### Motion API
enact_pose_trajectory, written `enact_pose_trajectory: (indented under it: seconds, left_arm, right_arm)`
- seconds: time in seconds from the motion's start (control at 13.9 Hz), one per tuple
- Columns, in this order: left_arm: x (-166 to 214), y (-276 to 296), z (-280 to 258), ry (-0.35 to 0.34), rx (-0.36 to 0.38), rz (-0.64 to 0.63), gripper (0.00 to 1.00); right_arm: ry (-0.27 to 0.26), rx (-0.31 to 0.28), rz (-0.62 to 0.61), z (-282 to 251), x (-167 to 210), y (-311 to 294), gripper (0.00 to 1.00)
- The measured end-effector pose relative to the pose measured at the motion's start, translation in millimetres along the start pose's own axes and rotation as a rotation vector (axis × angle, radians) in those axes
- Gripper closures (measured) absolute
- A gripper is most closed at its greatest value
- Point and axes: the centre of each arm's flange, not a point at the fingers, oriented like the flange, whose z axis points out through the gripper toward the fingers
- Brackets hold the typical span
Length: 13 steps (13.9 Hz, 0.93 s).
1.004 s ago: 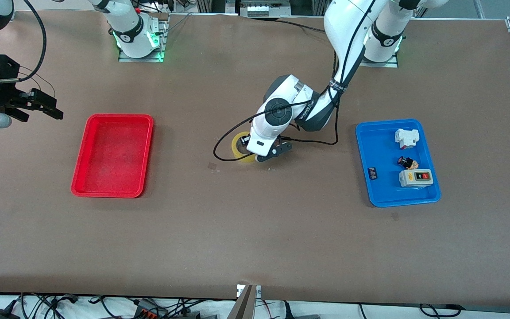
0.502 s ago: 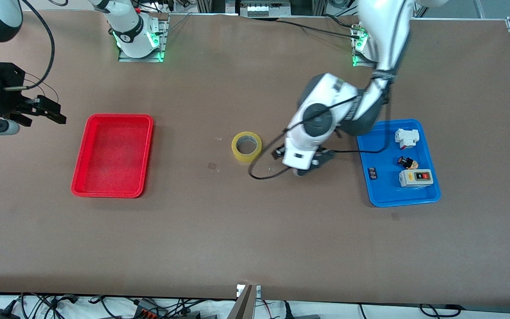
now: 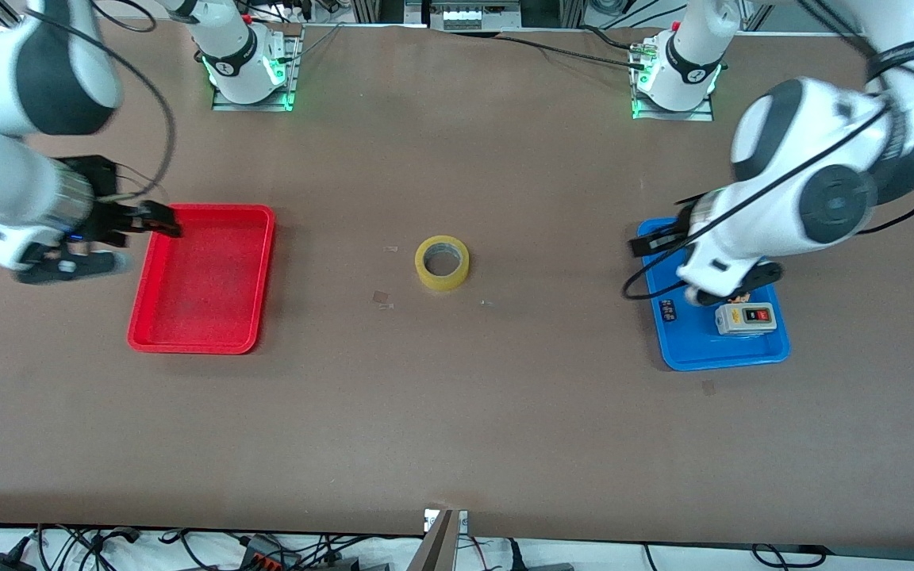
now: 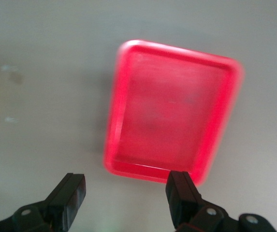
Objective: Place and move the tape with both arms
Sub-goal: 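Retract the left gripper while the right gripper reaches toward the tape, then grasp the yellow tape roll with the right gripper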
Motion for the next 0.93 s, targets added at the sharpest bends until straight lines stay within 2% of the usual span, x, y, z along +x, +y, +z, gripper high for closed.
enact_pose_trajectory:
  seconds: [0.14,0.29,0.5,0.65,0.79,0.93]
  left_arm:
    - [-8.0,-52.3,-31.2,-0.007,0.001,0.068,0.0]
    - [-18.7,-99.5,-62.5,0.022,-0.011,0.126,0.0]
    - [-33.4,-160.9,-102.0,0.093,-0.025,0.248,0.0]
    - [-43.0,-178.3,-122.4,0.148,0.019,0.319,0.0]
    - [-49.3,-175.0,-140.0,0.202,0.032,0.377,0.0]
    - [-49.1,-171.6,-158.3,0.292,0.056,0.41,0.0]
  right_arm:
    - [-0.015,0.004,-0.077,35.6,22.0,-59.1,0.0]
    - [-0.021,-0.008,-0.112,74.2,39.1,-109.8,0.0]
    - [0.012,-0.014,-0.111,123.0,66.2,-170.7,0.0]
    - [0.033,-0.016,-0.063,147.5,78.3,-222.0,0.0]
    - [0.071,-0.012,-0.003,169.9,78.8,-278.0,0.0]
    - [0.111,0.001,0.052,193.6,72.3,-325.9,0.0]
